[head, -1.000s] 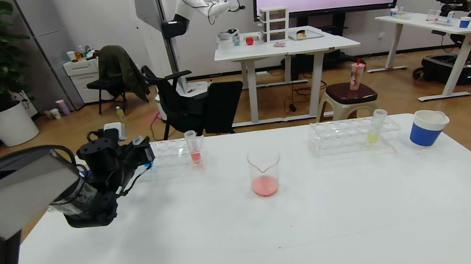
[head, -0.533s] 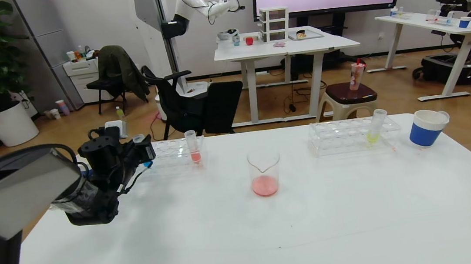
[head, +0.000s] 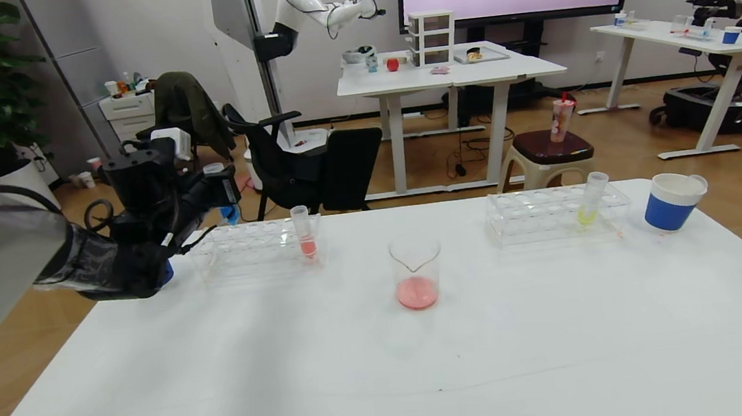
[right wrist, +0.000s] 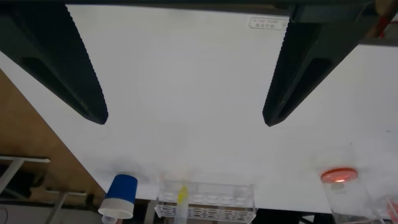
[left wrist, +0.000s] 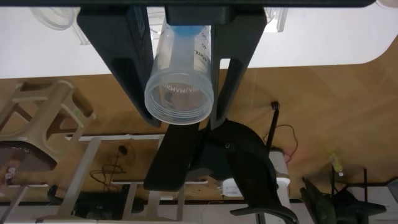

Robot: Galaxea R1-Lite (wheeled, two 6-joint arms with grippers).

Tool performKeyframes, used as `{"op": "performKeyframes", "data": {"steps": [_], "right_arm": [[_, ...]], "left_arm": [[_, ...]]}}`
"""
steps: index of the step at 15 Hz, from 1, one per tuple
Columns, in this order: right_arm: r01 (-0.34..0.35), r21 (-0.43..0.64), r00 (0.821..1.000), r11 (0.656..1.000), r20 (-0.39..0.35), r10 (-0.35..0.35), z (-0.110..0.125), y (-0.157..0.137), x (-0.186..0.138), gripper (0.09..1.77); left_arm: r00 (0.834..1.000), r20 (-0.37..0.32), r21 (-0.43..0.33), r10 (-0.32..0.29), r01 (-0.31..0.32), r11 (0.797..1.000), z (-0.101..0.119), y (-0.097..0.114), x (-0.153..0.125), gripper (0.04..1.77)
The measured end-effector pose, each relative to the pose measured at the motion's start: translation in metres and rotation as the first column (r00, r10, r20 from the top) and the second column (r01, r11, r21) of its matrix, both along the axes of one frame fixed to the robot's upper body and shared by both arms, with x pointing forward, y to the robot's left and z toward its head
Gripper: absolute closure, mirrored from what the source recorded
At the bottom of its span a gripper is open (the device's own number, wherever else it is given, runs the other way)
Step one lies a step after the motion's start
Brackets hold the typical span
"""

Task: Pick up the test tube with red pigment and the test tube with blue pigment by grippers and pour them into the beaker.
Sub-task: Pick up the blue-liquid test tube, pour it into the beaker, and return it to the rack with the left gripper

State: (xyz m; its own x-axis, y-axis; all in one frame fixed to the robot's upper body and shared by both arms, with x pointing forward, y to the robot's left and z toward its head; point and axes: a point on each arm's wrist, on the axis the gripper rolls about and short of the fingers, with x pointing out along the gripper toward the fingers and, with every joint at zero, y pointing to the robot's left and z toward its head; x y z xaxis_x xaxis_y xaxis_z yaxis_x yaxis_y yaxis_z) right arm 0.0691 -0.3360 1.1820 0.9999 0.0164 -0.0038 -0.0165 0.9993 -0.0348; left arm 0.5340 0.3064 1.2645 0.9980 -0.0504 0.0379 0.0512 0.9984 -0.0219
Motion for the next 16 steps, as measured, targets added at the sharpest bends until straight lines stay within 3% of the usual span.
{"op": "performKeyframes", "data": {"steps": [3,5,8,10,12,16], "right_arm": [[0.0,0.0,1.0,1.0,0.0,0.0,0.0,0.0,0.0,0.12],[0.0,0.0,1.0,1.0,0.0,0.0,0.0,0.0,0.0,0.12],[0.0,0.0,1.0,1.0,0.0,0.0,0.0,0.0,0.0,0.12],[0.0,0.0,1.0,1.0,0.0,0.0,0.0,0.0,0.0,0.12],[0.0,0.0,1.0,1.0,0.0,0.0,0.0,0.0,0.0,0.12],[0.0,0.0,1.0,1.0,0.0,0.0,0.0,0.0,0.0,0.12]], "left_arm": [[0.998,0.009,0.009,-0.059,0.059,0.998,0.027,-0.023,-0.006,1.28],[0.992,0.043,0.064,-0.117,0.114,0.991,0.045,-0.045,-0.009,1.28],[0.956,0.09,0.178,-0.28,0.261,0.949,0.058,-0.081,-0.017,1.28],[0.914,0.119,0.269,-0.388,0.346,0.899,0.061,-0.108,-0.025,1.28],[0.851,0.181,0.353,-0.494,0.412,0.84,0.063,-0.128,-0.031,1.28],[0.75,0.258,0.517,-0.609,0.426,0.743,0.048,-0.154,-0.031,1.28]]}}
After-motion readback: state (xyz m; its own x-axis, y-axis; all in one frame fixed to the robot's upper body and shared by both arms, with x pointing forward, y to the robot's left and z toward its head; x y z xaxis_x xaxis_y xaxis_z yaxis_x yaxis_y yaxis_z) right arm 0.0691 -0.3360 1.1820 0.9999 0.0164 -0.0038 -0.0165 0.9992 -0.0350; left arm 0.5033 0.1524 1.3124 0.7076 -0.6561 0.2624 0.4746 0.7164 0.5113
